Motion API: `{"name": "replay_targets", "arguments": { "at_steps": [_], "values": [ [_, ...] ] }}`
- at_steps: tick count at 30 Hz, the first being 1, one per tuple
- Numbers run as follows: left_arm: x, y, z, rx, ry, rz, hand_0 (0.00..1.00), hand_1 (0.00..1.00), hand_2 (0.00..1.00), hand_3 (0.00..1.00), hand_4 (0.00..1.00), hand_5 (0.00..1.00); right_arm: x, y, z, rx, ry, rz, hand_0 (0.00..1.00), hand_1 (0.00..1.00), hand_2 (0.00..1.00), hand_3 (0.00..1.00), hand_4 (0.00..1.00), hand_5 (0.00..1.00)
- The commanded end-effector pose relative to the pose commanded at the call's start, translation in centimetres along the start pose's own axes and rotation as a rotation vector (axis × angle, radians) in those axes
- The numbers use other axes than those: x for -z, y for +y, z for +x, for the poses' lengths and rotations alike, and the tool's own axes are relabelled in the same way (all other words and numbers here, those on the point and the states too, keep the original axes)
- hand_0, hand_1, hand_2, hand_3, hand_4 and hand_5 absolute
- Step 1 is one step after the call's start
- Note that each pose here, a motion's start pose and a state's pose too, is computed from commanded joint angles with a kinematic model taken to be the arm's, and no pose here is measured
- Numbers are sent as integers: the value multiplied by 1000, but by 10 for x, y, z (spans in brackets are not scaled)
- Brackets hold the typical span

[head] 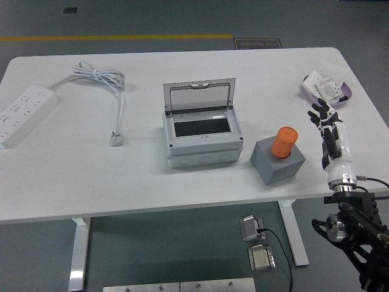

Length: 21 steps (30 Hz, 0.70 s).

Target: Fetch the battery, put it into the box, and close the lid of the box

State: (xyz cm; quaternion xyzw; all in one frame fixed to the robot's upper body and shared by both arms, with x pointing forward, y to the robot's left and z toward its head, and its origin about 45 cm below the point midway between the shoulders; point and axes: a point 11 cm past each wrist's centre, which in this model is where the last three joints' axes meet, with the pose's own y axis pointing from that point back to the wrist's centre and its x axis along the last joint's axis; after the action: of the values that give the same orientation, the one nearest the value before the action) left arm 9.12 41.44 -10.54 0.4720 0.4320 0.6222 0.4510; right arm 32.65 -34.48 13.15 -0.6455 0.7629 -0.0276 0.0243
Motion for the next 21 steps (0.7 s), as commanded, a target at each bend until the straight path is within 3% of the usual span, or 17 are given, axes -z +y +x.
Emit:
{"name": "replay_targets", "arguments": {
  "at_steps": [1, 2, 14, 18, 21],
  "values": [
    [0, 0, 0, 0, 0, 0, 690, 731, 726, 642, 628, 211, -1, 1, -1, 2, -4, -4, 815, 755, 814, 868, 981, 788],
    [0, 0, 0, -1, 0, 0, 690, 732, 728, 643, 635, 218, -1, 1, -2, 5, -7, -7, 801, 793, 871, 948, 976, 760],
    [0, 0, -1, 1, -2, 0, 690, 737, 730, 644, 637, 220, 11, -10, -4, 43, 23, 36, 821, 814, 888, 974, 972, 735],
    [1, 0, 0, 0, -1, 4, 690, 737, 730, 644, 637, 220, 24, -14, -9, 71, 133, 91, 821, 814, 888, 974, 972, 735],
    [1, 0, 0, 0, -2, 4, 690, 738, 730, 646, 637, 220, 27, -14, -16, 105, 258, 93, 832, 815, 882, 972, 976, 728]
  ]
}}
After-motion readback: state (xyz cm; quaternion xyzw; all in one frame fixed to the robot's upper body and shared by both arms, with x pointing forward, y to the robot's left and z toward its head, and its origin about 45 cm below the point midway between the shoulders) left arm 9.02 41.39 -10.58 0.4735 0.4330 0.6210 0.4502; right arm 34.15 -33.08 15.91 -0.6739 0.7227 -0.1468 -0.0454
